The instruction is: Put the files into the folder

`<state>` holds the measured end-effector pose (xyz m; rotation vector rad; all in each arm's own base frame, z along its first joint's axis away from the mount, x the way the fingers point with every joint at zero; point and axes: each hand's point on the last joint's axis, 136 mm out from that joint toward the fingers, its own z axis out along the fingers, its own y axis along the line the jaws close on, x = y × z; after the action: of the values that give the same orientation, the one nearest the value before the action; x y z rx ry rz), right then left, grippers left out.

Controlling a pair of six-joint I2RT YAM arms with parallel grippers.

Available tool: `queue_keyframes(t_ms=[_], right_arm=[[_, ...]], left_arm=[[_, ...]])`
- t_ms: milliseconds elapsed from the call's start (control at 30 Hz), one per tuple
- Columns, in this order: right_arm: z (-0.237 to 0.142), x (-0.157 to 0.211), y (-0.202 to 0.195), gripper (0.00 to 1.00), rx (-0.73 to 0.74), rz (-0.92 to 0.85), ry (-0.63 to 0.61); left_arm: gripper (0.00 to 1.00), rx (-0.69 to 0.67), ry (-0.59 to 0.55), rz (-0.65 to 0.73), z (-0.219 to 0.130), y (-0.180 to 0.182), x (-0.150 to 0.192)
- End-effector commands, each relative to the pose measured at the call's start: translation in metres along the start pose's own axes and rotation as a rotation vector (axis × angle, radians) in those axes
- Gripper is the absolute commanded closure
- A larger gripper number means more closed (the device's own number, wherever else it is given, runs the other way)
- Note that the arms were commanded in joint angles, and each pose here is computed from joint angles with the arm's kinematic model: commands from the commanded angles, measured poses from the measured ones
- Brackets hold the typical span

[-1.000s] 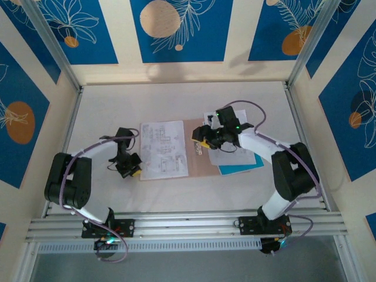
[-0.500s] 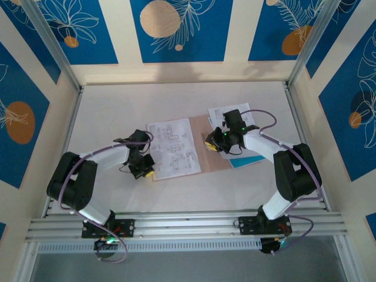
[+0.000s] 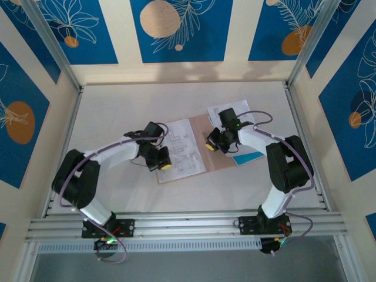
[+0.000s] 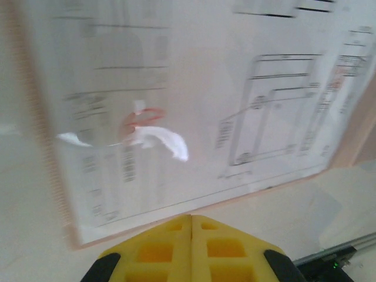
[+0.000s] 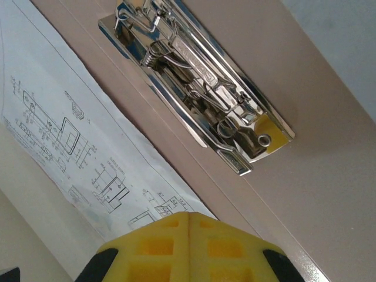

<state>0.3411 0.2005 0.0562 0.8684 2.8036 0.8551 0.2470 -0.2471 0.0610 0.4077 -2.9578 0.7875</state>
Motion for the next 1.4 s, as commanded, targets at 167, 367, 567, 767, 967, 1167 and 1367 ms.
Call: queue_keyframes(t_ms=[167,367,567,767,967,1167,1367], right_arm=[[0.006,-0.014,-0.003,1.00,0.042,0.060,0.001],[0.012,-0.008,-0.005,1.00,0.076,0.073,0.007],[0.015,-0.002,-0.009,1.00,0.128,0.069,0.003],[0.019,-0.004,-0.015,1.00,0.167,0.070,0.001],[0.021,-0.008,-0.016,1.00,0.192,0.062,-0.006],[0.023,-0.010,-0.025,1.00,0.237,0.065,-0.003],[0.024,-0.008,-0.035,1.00,0.271,0.072,0.005]], left_arm=[[1.00,0.062,0.078,0.086,0.042,-0.036,0.000],[1.00,0.030,0.099,0.059,0.057,-0.020,0.004],[1.00,0.006,0.116,0.037,0.062,-0.005,0.012],[1.00,-0.008,0.117,0.023,0.062,0.002,0.015],[1.00,-0.013,0.115,0.011,0.063,0.005,0.016],[1.00,-0.017,0.109,0.009,0.062,0.006,0.015],[1.00,-0.018,0.108,-0.002,0.062,0.008,0.016]])
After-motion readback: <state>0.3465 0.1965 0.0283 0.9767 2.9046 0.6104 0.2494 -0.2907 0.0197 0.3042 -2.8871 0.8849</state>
